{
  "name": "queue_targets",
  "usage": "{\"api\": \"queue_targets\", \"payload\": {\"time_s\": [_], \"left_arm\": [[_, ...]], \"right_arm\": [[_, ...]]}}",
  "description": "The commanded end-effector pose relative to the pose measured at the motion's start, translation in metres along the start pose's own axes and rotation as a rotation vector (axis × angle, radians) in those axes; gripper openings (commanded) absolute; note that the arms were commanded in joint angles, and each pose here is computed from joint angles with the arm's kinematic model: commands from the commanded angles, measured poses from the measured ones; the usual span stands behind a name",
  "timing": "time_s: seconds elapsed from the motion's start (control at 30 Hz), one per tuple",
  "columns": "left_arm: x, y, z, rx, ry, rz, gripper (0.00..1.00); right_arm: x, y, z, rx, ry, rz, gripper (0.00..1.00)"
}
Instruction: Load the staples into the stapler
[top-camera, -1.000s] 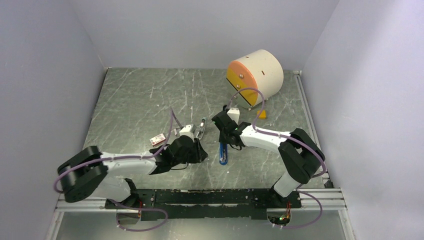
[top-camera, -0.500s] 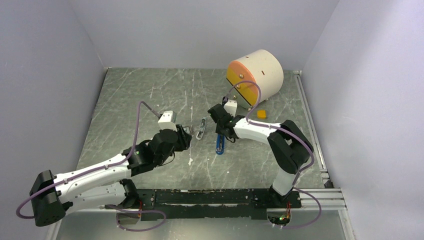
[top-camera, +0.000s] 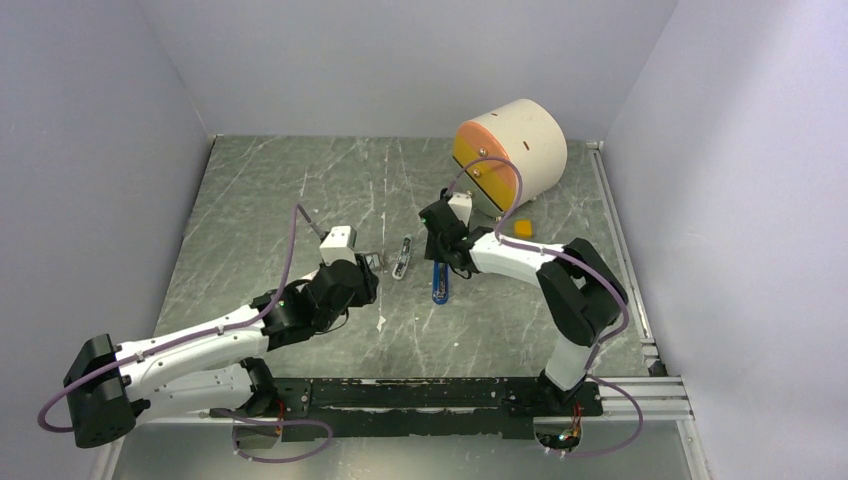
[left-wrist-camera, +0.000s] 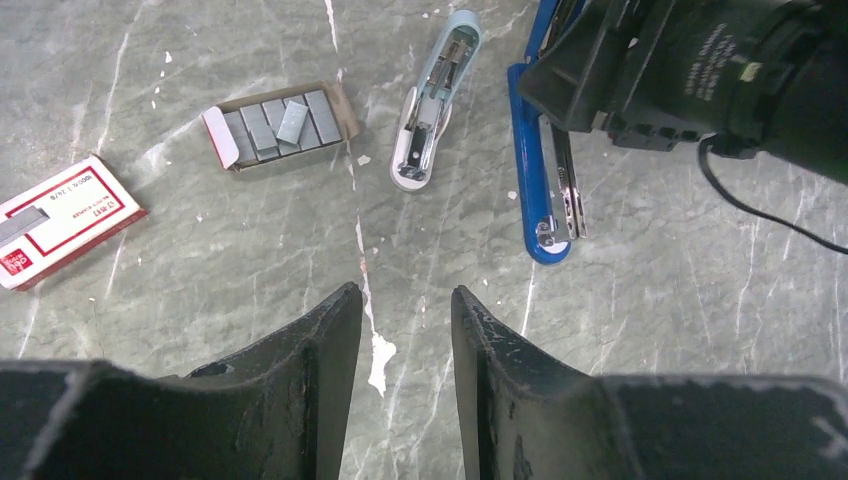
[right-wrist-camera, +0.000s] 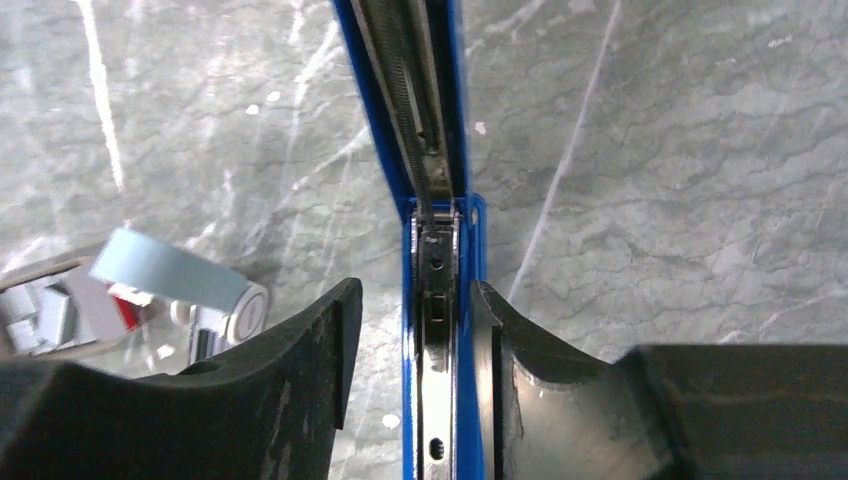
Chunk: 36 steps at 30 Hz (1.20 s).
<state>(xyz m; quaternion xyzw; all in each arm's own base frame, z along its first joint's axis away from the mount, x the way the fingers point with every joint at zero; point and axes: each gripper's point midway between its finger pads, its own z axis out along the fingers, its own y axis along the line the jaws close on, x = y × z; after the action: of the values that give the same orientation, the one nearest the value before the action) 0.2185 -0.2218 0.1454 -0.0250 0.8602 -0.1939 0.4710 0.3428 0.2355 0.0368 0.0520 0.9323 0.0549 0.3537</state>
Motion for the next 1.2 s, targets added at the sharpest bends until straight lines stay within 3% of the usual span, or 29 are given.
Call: {"api": "queue_targets", "payload": {"time_s": [0.0, 0.27, 0.5, 0.63, 0.83, 0.93, 1.17], "left_arm": [[-0.014, -0.003, -0.003, -0.004, -0.029, 0.005, 0.44], [-0.046, 0.006, -0.024, -0.023, -0.13, -0.043, 0.45], [-0.102, 0.02, -0.068, -0.029, -0.293, -0.096, 0.49], [-0.13, 0.03, -0.094, -0.063, -0.343, -0.12, 0.67], [-0.144, 0.058, -0.118, -0.18, -0.371, -0.164, 0.8], [-0.147, 0.062, -0.125, -0.179, -0.382, -0.161, 0.94], [-0.146, 0.08, -0.137, -0.191, -0.409, -0.167, 0.92]], "right_arm": [[-0.035, 0.019, -0.028, -0.108, -0.08, 0.013, 0.49], [-0.065, 0.026, -0.068, -0.166, -0.154, -0.022, 0.53], [-0.058, 0.079, -0.088, -0.299, -0.148, -0.088, 0.5], [-0.048, 0.107, -0.084, -0.29, -0.134, -0.111, 0.51], [-0.034, 0.128, -0.072, -0.197, -0.141, -0.098, 0.51], [-0.023, 0.136, -0.065, -0.166, -0.12, -0.099, 0.48], [0.005, 0.164, -0.044, -0.164, -0.045, -0.135, 0.36]]}}
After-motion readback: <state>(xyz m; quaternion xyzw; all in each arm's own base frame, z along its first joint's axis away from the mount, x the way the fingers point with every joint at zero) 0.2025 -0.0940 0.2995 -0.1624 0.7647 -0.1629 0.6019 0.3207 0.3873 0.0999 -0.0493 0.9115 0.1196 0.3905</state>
